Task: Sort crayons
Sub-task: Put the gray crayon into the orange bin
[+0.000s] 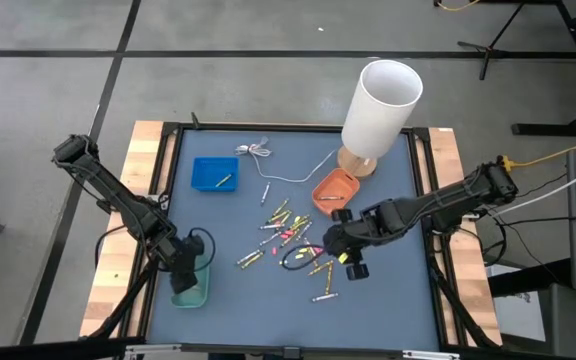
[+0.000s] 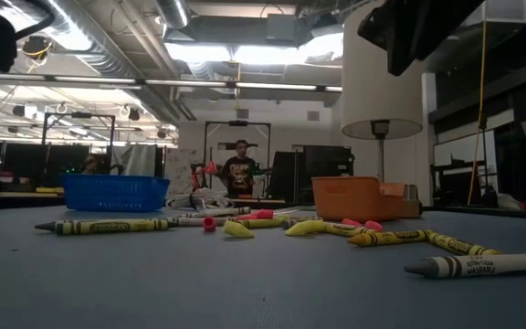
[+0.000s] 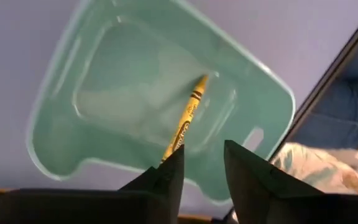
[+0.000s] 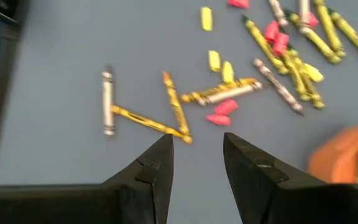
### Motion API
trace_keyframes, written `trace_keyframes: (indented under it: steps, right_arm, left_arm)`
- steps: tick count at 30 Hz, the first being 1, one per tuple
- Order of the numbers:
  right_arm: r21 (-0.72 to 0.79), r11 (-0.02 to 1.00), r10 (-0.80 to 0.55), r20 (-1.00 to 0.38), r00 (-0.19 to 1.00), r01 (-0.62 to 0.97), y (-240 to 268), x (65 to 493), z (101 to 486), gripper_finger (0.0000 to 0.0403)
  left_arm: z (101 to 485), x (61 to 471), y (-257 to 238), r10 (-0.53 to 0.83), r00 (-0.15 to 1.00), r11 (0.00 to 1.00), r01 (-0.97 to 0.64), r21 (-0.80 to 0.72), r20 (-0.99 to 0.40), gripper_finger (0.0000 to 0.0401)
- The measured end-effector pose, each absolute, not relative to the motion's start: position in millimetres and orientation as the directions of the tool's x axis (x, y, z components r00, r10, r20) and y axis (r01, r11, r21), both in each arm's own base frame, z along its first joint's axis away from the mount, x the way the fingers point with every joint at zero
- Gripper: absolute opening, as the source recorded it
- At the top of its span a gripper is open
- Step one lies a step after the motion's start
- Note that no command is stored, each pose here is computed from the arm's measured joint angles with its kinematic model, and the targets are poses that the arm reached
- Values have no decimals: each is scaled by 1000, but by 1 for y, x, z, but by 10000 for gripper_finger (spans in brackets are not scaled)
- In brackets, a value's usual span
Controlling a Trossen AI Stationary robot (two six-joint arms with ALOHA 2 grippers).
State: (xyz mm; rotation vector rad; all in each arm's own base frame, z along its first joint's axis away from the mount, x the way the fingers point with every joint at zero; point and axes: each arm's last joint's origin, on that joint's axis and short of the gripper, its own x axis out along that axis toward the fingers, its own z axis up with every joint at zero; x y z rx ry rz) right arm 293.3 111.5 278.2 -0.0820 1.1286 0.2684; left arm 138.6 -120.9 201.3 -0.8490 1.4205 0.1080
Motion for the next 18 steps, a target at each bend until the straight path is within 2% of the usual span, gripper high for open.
trace_keyframes:
  steps: [8,18]
  right_arm:
    - [96,955,208,-893,399,-282,156,285,269,138]
    - [67,963,171,-899,403,-260,207,281,238,138]
  left_arm:
    - [202,144,-120,-327,315,712,-538,-451,-891,122]
    - [208,153,-124,-315,454,734,-441,-517,-834,108]
